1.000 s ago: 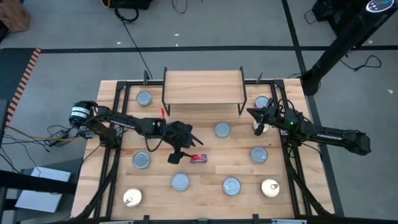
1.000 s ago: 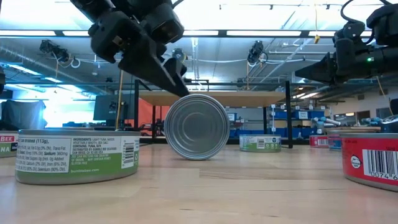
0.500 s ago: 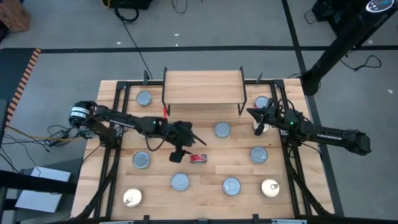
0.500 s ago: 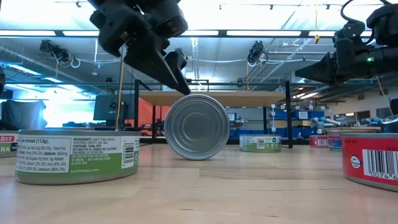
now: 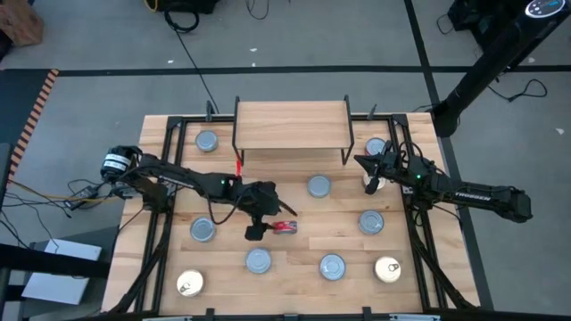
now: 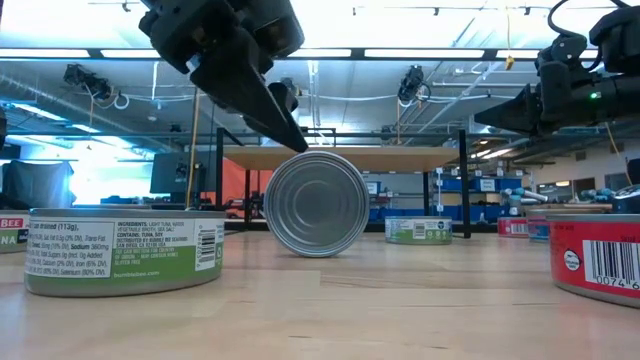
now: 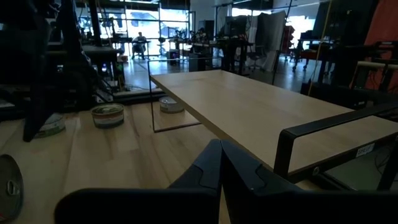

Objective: Stack canned seafood by type on shelf
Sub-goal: Put the red tuna can on the shelf

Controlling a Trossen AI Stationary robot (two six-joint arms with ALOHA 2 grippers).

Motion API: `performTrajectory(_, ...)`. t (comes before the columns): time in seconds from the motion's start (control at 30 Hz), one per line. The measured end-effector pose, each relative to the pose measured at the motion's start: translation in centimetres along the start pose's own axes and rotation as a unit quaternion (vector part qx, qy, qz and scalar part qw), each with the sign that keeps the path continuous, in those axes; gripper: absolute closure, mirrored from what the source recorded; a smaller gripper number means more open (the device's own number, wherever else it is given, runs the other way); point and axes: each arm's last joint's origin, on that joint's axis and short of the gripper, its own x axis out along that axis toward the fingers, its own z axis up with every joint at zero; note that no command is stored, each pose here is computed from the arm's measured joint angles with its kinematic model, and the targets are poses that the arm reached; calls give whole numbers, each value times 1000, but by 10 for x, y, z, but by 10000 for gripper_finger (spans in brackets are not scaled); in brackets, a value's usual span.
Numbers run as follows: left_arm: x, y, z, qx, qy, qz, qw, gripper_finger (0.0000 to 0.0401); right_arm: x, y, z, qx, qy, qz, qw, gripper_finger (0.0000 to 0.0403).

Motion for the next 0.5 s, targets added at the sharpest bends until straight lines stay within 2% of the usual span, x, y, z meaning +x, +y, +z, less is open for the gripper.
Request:
performTrajectory(0.17, 7, -8, -2, -13, 5, 36, 999, 100, 0, 0, 1, 0, -2, 0, 1000, 384)
performTrajectory(0.3, 16, -8, -4, -62, 5, 36, 997, 100, 0, 0, 1, 0, -3, 2, 1000, 384)
performTrajectory(0.5, 24, -11, -4, -69, -7, 30, 997, 100, 0, 0, 1, 1, -6, 0, 1000, 384)
